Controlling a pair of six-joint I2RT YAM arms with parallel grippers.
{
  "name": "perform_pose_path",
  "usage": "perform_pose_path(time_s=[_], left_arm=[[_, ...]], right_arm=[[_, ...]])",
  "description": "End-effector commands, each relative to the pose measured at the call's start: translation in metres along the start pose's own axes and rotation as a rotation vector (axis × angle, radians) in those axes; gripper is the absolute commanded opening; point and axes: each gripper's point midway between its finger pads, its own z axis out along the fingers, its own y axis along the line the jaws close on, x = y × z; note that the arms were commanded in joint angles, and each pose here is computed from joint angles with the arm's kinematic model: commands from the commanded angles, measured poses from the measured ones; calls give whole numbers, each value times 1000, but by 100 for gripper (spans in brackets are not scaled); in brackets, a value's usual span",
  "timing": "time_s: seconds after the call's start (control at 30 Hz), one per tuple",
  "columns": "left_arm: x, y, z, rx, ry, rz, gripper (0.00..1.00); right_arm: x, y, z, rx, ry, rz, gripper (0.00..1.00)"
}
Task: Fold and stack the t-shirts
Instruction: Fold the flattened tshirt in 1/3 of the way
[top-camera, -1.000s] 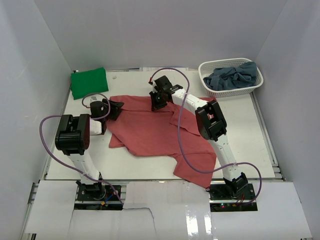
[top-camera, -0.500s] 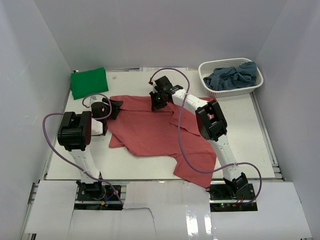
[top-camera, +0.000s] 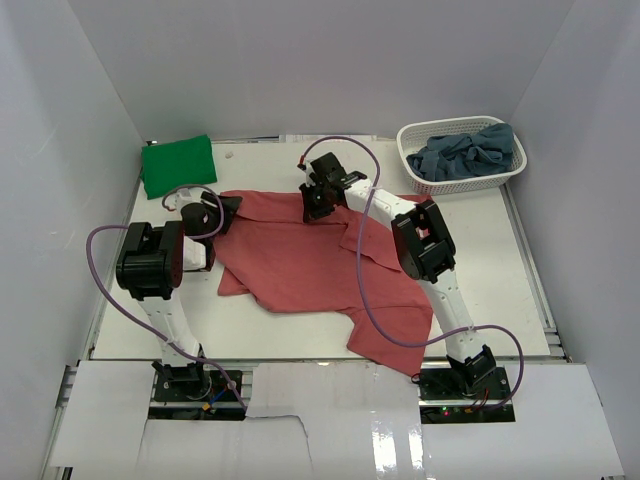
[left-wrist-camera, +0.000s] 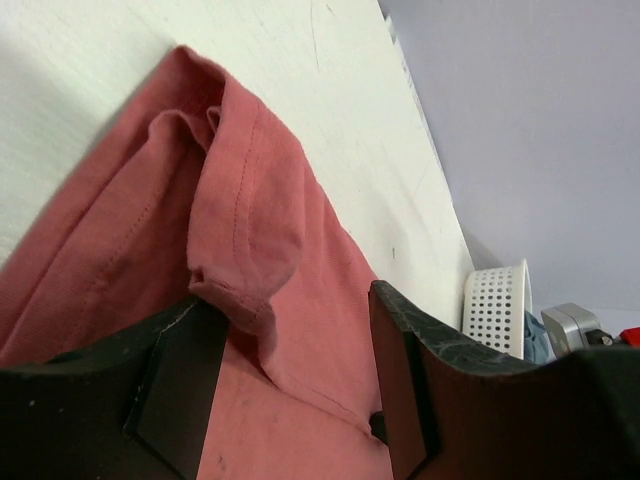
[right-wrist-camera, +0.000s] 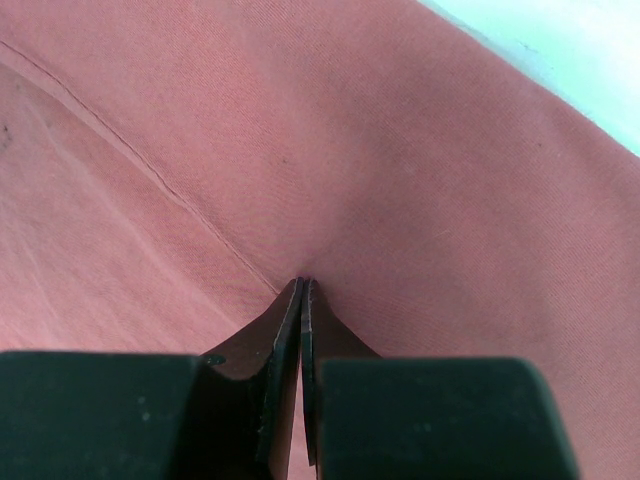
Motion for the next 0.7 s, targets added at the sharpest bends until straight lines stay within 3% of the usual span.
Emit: perform_pose_path(time_s=[0.0, 0.23, 0.5, 0.67], left_arm=[[-31, -33, -1, 82, -106, 75, 67], [-48, -35, -1, 90, -157, 75, 67], [-103, -19, -16, 67, -261, 87, 67], [-112, -12, -23, 89, -265, 68, 52]], right_arm=[[22, -9, -8, 36, 72, 3, 8], [28, -11, -9, 44, 84, 0, 8], [29, -13, -12, 47, 86, -5, 8], [31, -14, -12, 49, 90, -4, 8]])
